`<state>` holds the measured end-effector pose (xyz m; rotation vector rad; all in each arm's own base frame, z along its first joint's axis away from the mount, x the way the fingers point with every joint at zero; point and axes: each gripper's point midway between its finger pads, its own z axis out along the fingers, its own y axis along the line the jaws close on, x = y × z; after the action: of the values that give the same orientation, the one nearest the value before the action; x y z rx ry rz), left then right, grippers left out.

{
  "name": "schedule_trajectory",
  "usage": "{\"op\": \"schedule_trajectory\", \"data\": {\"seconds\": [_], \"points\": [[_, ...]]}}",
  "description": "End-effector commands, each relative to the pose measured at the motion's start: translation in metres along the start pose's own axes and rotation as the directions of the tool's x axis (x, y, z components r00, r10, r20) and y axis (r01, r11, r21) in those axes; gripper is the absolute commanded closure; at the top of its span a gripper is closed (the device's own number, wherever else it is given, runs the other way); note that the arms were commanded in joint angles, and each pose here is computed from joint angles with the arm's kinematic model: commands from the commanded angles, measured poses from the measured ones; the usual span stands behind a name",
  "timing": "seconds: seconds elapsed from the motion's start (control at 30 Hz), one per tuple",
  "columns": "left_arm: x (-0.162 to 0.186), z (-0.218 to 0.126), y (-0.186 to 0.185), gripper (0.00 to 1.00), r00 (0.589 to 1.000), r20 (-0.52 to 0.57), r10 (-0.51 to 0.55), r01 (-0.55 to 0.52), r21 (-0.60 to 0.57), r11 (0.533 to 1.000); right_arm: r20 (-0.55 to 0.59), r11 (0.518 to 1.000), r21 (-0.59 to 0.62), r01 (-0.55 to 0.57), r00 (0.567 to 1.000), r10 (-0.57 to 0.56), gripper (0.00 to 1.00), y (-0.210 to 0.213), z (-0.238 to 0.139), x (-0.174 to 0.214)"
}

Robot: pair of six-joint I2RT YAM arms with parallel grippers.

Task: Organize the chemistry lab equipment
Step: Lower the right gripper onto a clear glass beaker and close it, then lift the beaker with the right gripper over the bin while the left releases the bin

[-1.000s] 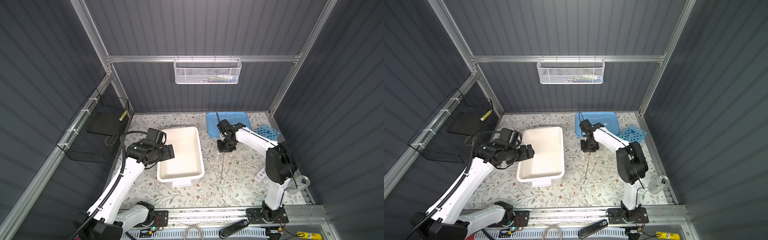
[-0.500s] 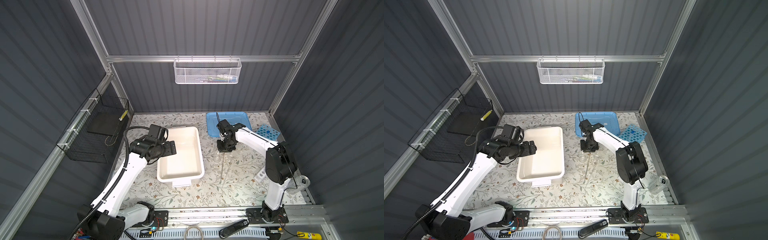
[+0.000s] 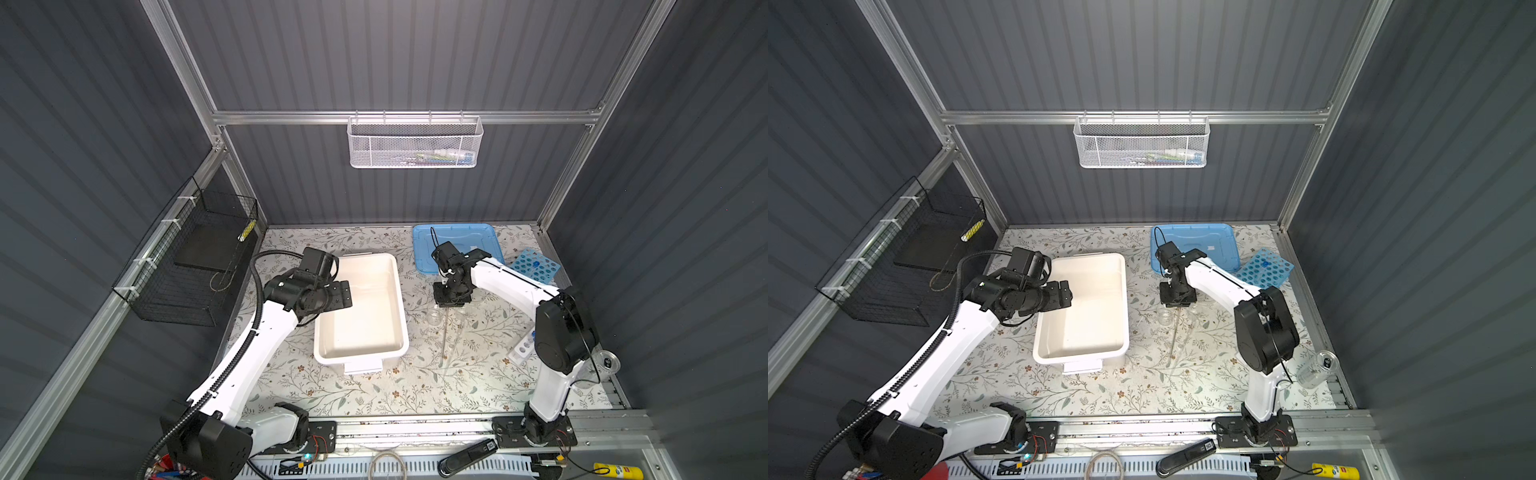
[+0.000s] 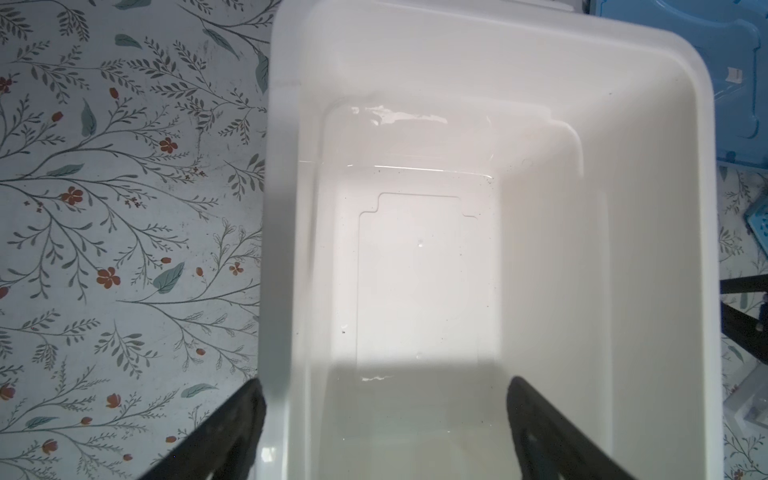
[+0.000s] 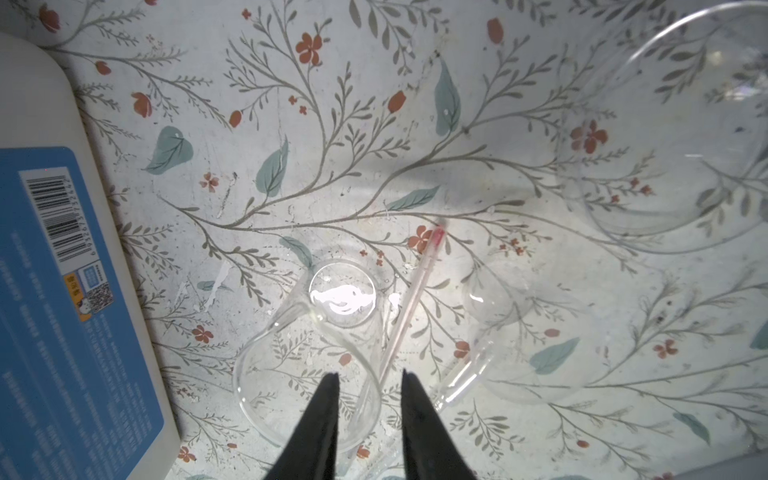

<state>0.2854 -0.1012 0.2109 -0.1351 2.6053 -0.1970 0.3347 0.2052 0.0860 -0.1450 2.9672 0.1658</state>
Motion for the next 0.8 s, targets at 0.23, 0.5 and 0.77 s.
{"op": "schedule_trajectory", "data": {"seconds": [0.23,0.5,0.77], "points": [[-0.016,-0.007,0.001,0.08,0.999,0.041,0.021,-0.02,-0.01,1.0,-0.038,0.999,0.032,-0.017,0.999,0.018,0.73,-0.004,0.019,0.004],[-0.022,-0.012,0.006,0.08,0.998,0.057,0.005,-0.005,-0.004,1.0,-0.042,0.999,0.029,-0.026,0.999,0.027,0.77,-0.003,0.025,0.004],[-0.027,-0.01,0.021,0.07,0.998,0.061,-0.032,0.033,-0.018,0.999,-0.047,0.999,0.027,-0.035,0.998,0.037,0.82,-0.003,0.03,0.004]]}}
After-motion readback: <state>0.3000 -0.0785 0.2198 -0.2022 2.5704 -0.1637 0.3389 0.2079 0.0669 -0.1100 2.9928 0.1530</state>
